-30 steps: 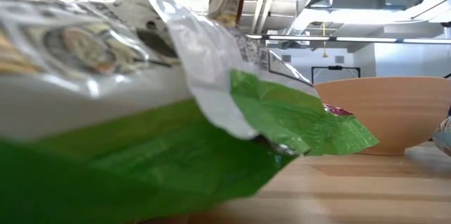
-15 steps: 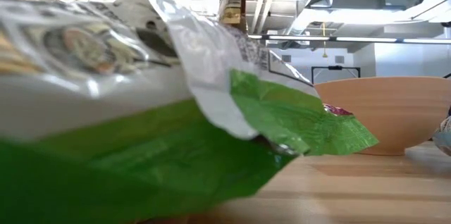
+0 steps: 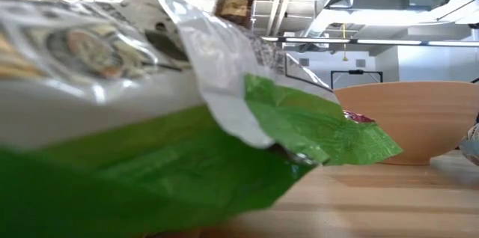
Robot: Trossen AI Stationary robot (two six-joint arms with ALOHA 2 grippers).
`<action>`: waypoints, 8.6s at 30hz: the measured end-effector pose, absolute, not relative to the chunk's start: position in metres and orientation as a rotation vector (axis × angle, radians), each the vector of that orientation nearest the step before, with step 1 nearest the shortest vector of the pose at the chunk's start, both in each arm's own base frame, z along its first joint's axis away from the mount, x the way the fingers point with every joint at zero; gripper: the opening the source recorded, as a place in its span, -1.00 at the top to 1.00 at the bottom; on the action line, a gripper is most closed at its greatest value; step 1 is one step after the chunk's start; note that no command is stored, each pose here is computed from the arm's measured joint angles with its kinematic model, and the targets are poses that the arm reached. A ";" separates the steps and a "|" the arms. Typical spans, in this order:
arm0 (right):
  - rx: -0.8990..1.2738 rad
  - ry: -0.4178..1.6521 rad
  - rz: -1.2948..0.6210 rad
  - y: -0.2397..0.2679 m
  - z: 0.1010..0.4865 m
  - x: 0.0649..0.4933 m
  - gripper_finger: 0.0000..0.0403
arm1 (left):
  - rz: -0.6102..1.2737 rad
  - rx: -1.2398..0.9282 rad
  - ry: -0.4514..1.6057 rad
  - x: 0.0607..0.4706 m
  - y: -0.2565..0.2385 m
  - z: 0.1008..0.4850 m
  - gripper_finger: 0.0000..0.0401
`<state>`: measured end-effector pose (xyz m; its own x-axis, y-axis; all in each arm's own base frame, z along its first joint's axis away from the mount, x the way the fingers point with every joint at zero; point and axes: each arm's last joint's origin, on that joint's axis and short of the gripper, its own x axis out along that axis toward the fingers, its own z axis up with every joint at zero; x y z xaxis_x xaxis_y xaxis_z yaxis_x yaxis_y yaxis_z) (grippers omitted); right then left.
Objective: Pick & Place Food Item
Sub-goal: Put the orange seasoning pack into the blue bin
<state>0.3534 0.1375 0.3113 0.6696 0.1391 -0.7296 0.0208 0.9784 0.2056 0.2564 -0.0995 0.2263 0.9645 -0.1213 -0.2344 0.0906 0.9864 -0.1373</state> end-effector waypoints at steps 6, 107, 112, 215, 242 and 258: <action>0.203 0.837 0.067 0.137 0.311 0.353 1.00 | -0.128 -0.128 0.205 0.259 -0.097 0.230 -0.24; 0.109 0.819 0.122 0.132 0.312 0.357 1.00 | -0.328 -0.203 0.109 0.279 -0.089 0.226 1.00; 0.109 0.819 0.123 0.133 0.312 0.356 0.97 | -0.321 -0.202 0.110 0.279 -0.089 0.226 1.00; -0.019 0.845 -0.197 0.195 0.305 0.299 0.50 | 0.125 -0.071 0.300 0.189 -0.176 0.209 1.00; -0.019 0.845 -0.197 0.195 0.305 0.299 0.50 | 0.205 -0.155 0.290 0.188 -0.173 0.206 1.00; -0.019 0.845 -0.197 0.195 0.305 0.299 0.50 | 0.205 -0.197 0.292 0.186 -0.175 0.205 1.00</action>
<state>0.2985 0.1952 0.3050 0.6470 -0.1806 -0.7408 0.1653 0.9817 -0.0950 0.1855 -0.1748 0.2054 0.9371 0.1712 -0.3040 -0.2279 0.9601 -0.1618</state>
